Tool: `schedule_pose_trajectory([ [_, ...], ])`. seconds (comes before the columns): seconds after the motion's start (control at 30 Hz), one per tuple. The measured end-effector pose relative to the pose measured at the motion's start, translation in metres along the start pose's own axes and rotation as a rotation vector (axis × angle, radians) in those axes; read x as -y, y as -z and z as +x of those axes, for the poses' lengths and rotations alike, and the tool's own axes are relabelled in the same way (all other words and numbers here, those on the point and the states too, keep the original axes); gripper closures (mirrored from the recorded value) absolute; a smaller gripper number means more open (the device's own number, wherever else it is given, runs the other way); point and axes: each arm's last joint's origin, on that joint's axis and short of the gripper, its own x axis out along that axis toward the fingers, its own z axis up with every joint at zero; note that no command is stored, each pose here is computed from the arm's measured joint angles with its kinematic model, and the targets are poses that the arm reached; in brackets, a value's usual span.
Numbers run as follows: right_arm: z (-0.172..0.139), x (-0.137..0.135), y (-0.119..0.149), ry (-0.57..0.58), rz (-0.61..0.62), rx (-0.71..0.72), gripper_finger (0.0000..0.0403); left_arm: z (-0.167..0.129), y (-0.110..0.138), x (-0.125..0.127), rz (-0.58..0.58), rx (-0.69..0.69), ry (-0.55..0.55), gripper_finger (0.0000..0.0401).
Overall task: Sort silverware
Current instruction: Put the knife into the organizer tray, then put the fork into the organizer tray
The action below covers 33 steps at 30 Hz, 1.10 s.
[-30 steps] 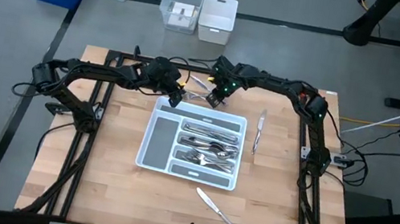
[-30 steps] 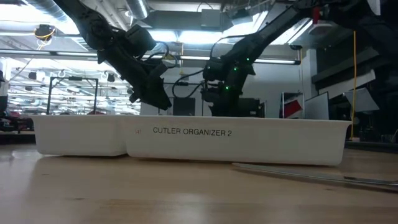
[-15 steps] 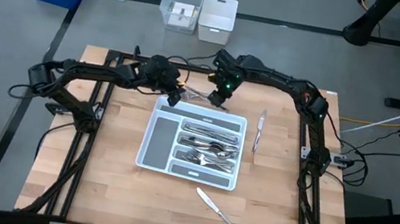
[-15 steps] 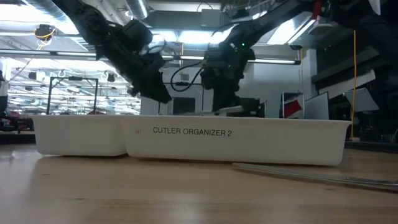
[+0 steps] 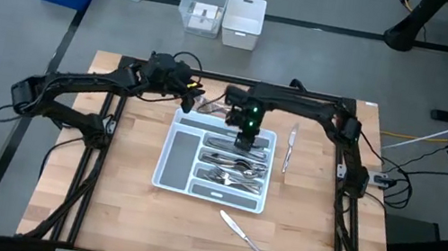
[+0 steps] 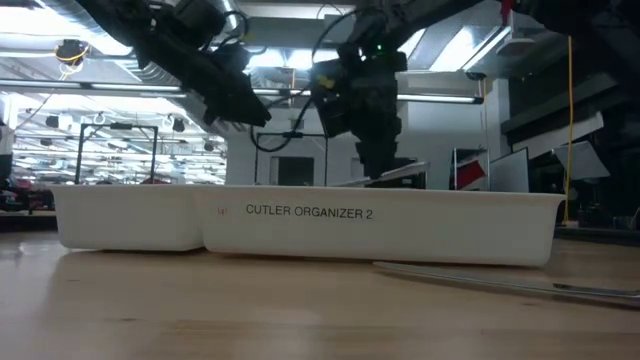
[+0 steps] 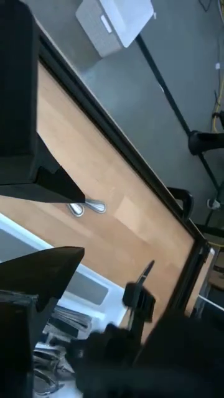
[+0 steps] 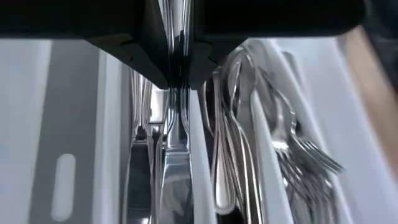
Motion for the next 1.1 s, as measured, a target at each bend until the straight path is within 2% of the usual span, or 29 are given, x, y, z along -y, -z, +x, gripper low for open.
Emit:
schedule_pose_trajectory([
  [0.23, 0.014, -0.026, -0.005, 0.267, -0.128, -0.03, 0.0337, 0.0, 0.003, 0.0, -0.002, -0.03, -0.004, 0.0288],
  [0.33, 0.015, -0.029, -0.006, 0.314, -0.143, -0.023, 0.0328, 0.0, 0.003, 0.0, -0.002, -0.031, -0.004, 0.0288],
  [0.67, 0.015, -0.028, -0.006, 0.313, -0.048, -0.008, 0.0323, 0.0, 0.007, -0.001, -0.005, -0.07, -0.009, 0.0288],
  [0.8, 0.014, -0.028, 0.003, 0.282, 0.003, -0.091, 0.0323, 0.0, 0.006, -0.001, -0.005, -0.066, -0.008, 0.0288],
  [0.9, 0.005, -0.03, 0.014, 0.256, 0.058, -0.19, 0.0322, 0.002, 0.005, -0.001, -0.006, -0.042, -0.006, 0.0288],
  [0.97, -0.007, -0.033, 0.022, 0.255, 0.049, -0.208, 0.0322, 0.005, 0.003, -0.001, -0.022, -0.018, -0.003, 0.0288],
  [1.1, -0.039, -0.042, 0.034, 0.265, 0.002, -0.133, 0.0322, 0.02, 0.001, -0.002, -0.048, 0.033, 0.003, 0.0288],
])
